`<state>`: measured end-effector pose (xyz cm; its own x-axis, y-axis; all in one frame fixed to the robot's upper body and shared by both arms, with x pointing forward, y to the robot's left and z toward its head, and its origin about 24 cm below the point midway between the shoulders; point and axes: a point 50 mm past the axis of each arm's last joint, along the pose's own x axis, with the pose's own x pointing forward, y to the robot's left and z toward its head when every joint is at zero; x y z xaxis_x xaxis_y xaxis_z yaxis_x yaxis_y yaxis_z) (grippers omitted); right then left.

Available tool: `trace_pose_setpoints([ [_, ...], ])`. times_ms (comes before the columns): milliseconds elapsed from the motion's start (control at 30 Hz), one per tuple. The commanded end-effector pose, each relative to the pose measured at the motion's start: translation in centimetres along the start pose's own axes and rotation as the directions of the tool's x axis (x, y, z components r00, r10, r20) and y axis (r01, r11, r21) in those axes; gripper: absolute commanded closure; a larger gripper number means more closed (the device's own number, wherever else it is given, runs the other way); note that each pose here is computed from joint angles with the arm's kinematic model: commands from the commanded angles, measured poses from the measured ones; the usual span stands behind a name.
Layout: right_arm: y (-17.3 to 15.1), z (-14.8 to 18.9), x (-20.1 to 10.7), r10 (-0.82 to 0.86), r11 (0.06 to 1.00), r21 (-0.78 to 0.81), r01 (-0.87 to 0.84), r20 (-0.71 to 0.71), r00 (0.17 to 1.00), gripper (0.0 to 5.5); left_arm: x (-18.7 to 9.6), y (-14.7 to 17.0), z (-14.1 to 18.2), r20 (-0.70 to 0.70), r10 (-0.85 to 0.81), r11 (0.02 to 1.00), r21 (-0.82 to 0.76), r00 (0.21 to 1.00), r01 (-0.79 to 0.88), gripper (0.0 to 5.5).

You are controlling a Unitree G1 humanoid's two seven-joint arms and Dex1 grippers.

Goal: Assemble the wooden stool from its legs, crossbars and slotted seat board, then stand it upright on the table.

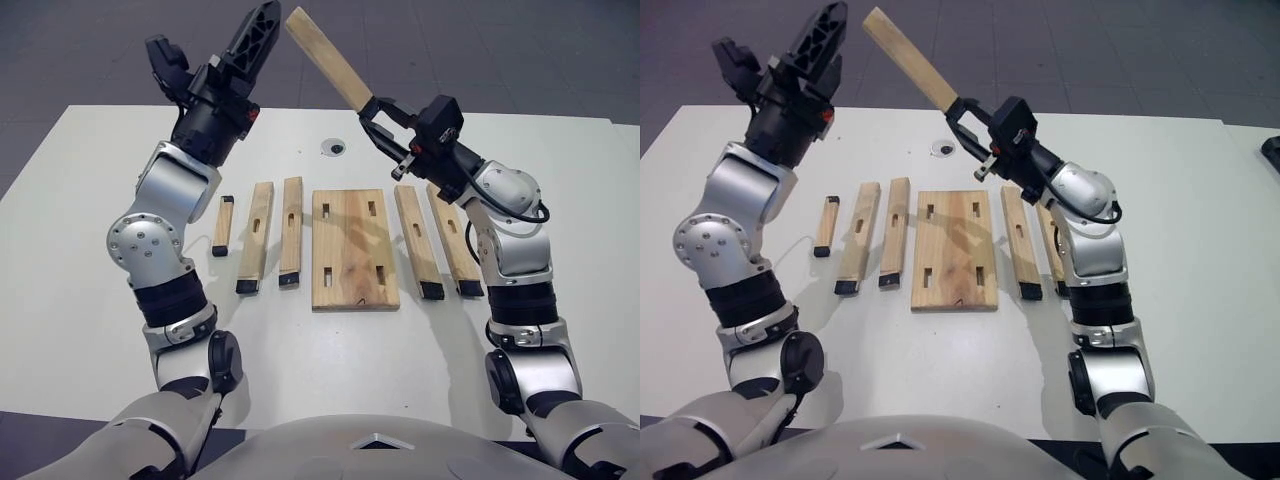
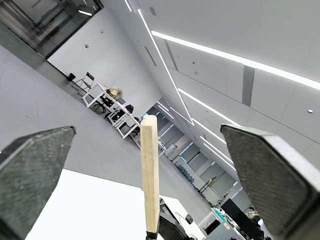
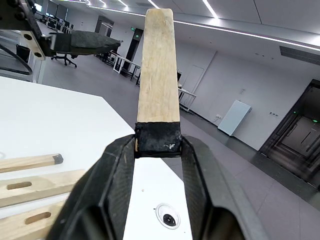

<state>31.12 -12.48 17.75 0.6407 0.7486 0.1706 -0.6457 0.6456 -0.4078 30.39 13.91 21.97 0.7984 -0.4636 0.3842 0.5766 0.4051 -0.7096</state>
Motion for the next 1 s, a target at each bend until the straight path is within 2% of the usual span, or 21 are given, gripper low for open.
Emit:
trace_pose_setpoints([
  [33,1.0,0.1,0.3,0.024,0.999,0.022,-0.024,0.015,1.0,4.18,1.0,-1.0,-0.7,-0.028,-0.036,0.999,0.011,0.999,0.037,0.1],
  [267,2.1,0.2,0.7,0.058,0.997,0.042,-0.059,0.02,0.998,4.18,1.3,-1.0,-1.0,-0.038,-0.034,0.999,0.007,0.999,0.035,0.1],
  [833,2.1,-0.3,0.7,0.064,0.997,0.052,-0.063,-0.009,0.998,4.18,1.2,-0.5,-1.1,-0.032,-0.026,0.999,-0.036,0.999,0.025,2.65],
  [1000,2.0,-0.5,0.5,0.056,0.997,0.055,-0.055,-0.021,0.998,4.18,1.2,-0.4,-0.9,-0.027,-0.029,0.999,-0.041,0.999,0.028,3.56],
])
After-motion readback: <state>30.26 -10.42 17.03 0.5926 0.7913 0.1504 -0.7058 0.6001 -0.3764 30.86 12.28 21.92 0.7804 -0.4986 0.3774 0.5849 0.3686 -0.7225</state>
